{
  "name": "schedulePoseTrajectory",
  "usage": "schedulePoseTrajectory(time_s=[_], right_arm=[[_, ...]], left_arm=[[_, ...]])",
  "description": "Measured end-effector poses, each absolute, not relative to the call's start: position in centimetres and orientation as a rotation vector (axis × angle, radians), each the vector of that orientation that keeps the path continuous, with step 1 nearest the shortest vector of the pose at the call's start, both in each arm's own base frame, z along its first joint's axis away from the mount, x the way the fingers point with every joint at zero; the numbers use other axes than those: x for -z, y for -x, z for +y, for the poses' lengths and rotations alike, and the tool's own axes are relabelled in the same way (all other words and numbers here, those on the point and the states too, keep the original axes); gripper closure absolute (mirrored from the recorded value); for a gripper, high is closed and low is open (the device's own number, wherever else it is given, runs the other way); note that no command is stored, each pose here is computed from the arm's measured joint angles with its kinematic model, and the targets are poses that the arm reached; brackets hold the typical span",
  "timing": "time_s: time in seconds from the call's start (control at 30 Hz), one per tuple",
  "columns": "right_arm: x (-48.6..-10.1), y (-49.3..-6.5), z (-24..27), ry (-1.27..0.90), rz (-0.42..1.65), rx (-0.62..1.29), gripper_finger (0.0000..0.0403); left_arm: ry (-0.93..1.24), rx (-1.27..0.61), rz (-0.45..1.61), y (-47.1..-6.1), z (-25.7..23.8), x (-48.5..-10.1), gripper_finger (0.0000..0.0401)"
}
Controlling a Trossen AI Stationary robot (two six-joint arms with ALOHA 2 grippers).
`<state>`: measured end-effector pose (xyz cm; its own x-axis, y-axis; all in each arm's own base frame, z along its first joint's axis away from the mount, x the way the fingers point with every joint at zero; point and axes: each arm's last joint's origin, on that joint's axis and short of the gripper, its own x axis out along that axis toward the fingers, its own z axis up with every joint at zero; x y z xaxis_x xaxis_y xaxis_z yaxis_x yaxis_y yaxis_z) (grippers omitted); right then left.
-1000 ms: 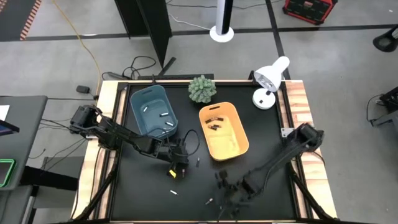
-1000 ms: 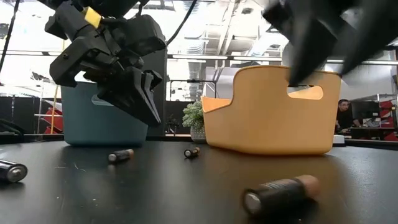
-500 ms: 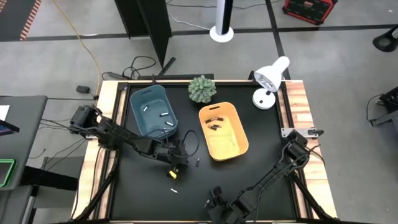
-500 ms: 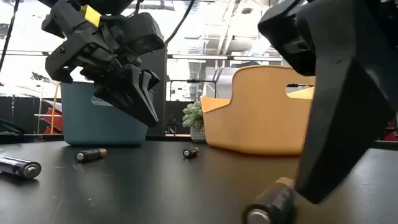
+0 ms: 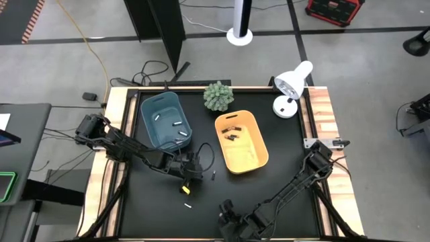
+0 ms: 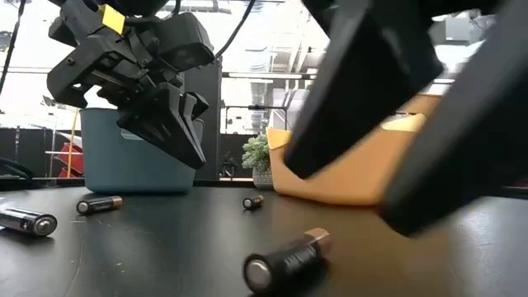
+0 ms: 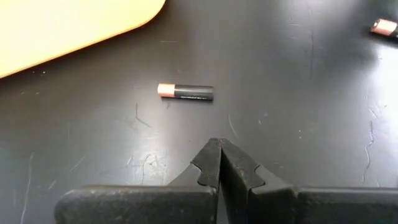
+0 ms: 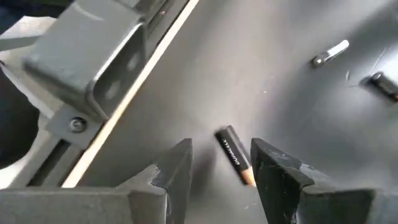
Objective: Sort batteries
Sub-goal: Put the black battery into the yellow bin
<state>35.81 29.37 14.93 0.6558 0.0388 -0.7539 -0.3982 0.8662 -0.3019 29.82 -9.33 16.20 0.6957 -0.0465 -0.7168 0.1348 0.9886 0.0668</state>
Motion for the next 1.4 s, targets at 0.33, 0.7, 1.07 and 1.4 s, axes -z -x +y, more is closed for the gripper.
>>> schedulePoseTrajectory(time_s=[0.33,0.7,1.07,1.4], right_arm=[[-14.0,-38.7,25.2,0.440,0.935,-0.353,0.0223],[-12.9,-39.8,23.9,0.437,0.974,-0.464,0.0276],[-12.8,-39.8,23.9,0.455,0.975,-0.474,0.0378],[-14.0,-40.4,24.3,0.464,0.958,-0.478,0.0401]], left_arm=[[-0.117,0.103,0.796,-29.8,-9.3,-16.2,0.0401],[-0.130,0.078,0.788,-29.9,-9.3,-16.2,0.0401],[-0.130,0.077,0.786,-29.9,-9.3,-16.3,0.0401],[-0.119,0.068,0.706,-29.6,-9.1,-18.2,0.0401]])
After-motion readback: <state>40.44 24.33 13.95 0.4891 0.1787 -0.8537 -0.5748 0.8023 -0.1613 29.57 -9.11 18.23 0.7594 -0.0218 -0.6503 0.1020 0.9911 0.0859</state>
